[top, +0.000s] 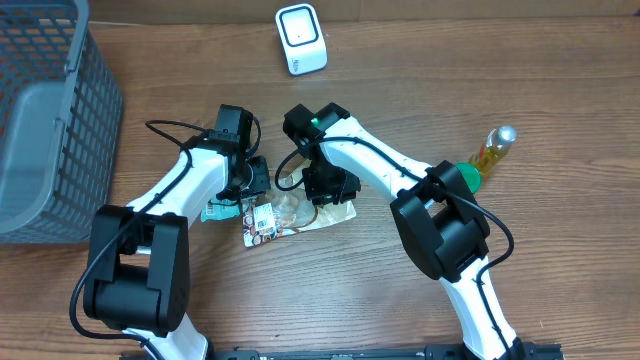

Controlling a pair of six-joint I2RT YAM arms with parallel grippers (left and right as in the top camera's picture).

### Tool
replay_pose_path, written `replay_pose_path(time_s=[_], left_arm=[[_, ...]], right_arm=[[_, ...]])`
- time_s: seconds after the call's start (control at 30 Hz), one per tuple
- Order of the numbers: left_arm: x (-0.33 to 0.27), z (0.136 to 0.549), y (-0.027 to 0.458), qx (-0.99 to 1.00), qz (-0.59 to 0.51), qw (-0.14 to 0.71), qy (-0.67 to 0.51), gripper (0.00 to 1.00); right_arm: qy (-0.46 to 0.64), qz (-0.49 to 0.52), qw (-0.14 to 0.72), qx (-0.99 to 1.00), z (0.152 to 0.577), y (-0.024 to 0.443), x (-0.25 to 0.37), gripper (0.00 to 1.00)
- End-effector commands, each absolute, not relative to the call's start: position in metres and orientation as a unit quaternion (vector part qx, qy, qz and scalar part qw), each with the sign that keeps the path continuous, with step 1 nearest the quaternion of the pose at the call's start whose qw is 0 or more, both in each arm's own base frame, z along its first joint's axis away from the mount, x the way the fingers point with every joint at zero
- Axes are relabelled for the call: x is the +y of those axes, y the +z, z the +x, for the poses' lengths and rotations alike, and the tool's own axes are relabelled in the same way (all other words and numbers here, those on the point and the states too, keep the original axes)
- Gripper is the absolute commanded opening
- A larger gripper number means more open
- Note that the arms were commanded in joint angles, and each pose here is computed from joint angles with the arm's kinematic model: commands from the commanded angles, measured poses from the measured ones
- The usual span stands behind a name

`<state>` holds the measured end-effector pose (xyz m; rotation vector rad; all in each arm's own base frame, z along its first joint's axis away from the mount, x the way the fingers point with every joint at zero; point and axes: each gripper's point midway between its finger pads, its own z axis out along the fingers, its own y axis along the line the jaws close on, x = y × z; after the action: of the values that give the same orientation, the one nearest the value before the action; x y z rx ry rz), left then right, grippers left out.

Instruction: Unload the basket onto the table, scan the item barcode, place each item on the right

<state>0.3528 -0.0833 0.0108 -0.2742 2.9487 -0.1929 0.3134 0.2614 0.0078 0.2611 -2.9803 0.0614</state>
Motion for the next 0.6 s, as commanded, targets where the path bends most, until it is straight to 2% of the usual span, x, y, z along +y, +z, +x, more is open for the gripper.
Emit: replay_pose_path(time_s=[0.0,0.13,0.17,0.23,0.27,0.33,0.37,0.4,0.57], left_arm=[[-0.087,0.37,0.034,0.991,-0.068,0.1,-0.064,0.41],[-0.086,0.381,0.077,0.991,-0.07,0.097,-0.065,0.41],[-0.087,0.381,0.093,0.991,-0.072,0.092,-0.065,0.41],[-0.086,0.376,0.106,0.991,-0.089,0.076,-0.063,0.41],[-0.085,0.373,0.108,0.991,-0.094,0.07,-0.061,0.39],[-0.084,0.365,0.107,0.992,-0.097,0.054,-0.056,0.2],[-0.083,0.362,0.103,0.993,-0.097,0.047,-0.053,0.15],[-0.082,0.354,0.093,0.993,-0.1,0.032,-0.048,0.11],[-0.078,0.329,0.061,0.994,-0.103,-0.007,-0.039,0.11]], right_arm=[[0.017,0.073,0.045,-0.996,0.328,0.022,0.258,0.4],[-0.017,0.054,-0.008,-0.998,0.353,0.063,0.256,0.42],[-0.029,0.043,-0.027,-0.998,0.362,0.08,0.25,0.45],[-0.036,0.034,-0.038,-0.998,0.368,0.09,0.244,0.62],[-0.037,0.03,-0.039,-0.998,0.37,0.091,0.241,0.66],[-0.041,0.024,-0.035,-0.998,0.371,0.09,0.238,0.66],[-0.041,0.024,-0.031,-0.998,0.37,0.087,0.237,0.66],[-0.038,0.023,-0.025,-0.999,0.368,0.081,0.235,0.71],[-0.028,0.045,-0.014,-0.999,0.362,0.067,0.229,0.8]])
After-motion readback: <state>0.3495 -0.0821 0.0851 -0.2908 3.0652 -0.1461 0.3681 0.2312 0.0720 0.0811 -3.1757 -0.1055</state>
